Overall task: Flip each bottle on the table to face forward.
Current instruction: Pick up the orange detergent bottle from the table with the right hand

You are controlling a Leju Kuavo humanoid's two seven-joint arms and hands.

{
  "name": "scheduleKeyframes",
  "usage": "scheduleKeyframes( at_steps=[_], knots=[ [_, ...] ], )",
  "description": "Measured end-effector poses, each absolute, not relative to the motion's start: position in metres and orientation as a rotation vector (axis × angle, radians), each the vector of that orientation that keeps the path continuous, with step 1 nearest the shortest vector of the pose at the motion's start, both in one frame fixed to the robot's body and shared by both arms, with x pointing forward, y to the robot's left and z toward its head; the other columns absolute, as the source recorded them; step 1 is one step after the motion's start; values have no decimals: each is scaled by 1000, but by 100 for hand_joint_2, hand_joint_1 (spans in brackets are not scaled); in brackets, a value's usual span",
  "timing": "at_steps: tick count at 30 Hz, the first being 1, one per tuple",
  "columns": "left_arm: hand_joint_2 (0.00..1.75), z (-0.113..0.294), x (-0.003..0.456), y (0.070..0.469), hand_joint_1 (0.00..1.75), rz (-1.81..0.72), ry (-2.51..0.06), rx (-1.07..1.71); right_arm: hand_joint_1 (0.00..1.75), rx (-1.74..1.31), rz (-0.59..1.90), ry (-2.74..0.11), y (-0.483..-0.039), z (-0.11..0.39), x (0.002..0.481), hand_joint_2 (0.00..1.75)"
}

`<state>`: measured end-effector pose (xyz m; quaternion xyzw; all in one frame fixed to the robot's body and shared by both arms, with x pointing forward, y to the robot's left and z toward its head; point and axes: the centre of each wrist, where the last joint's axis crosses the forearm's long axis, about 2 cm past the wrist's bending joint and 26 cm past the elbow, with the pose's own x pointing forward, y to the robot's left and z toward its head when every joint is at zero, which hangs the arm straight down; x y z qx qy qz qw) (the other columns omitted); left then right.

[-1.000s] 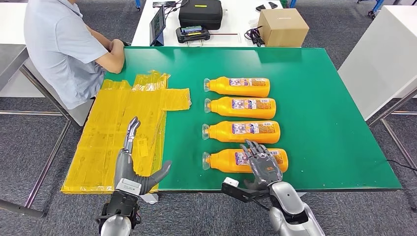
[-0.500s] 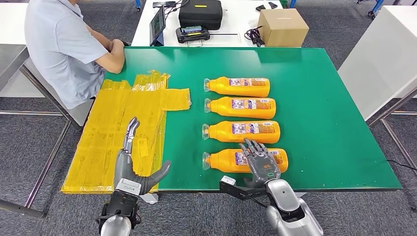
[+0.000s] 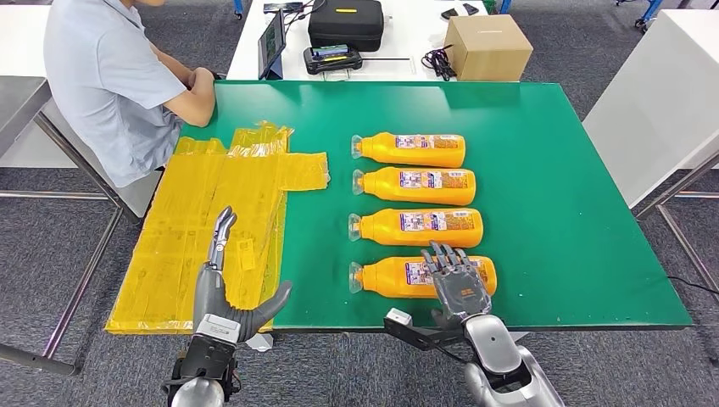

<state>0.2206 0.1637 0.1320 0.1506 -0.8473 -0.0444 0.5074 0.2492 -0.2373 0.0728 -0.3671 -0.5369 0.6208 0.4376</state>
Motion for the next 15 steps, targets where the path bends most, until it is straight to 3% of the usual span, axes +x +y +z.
scheduleKeyframes(
  at_steps=[15],
  knots=[
    [175,129,216,164,0,-106,-2034,368,0,-947,1554,-1299,-244,72,244,175]
  ],
)
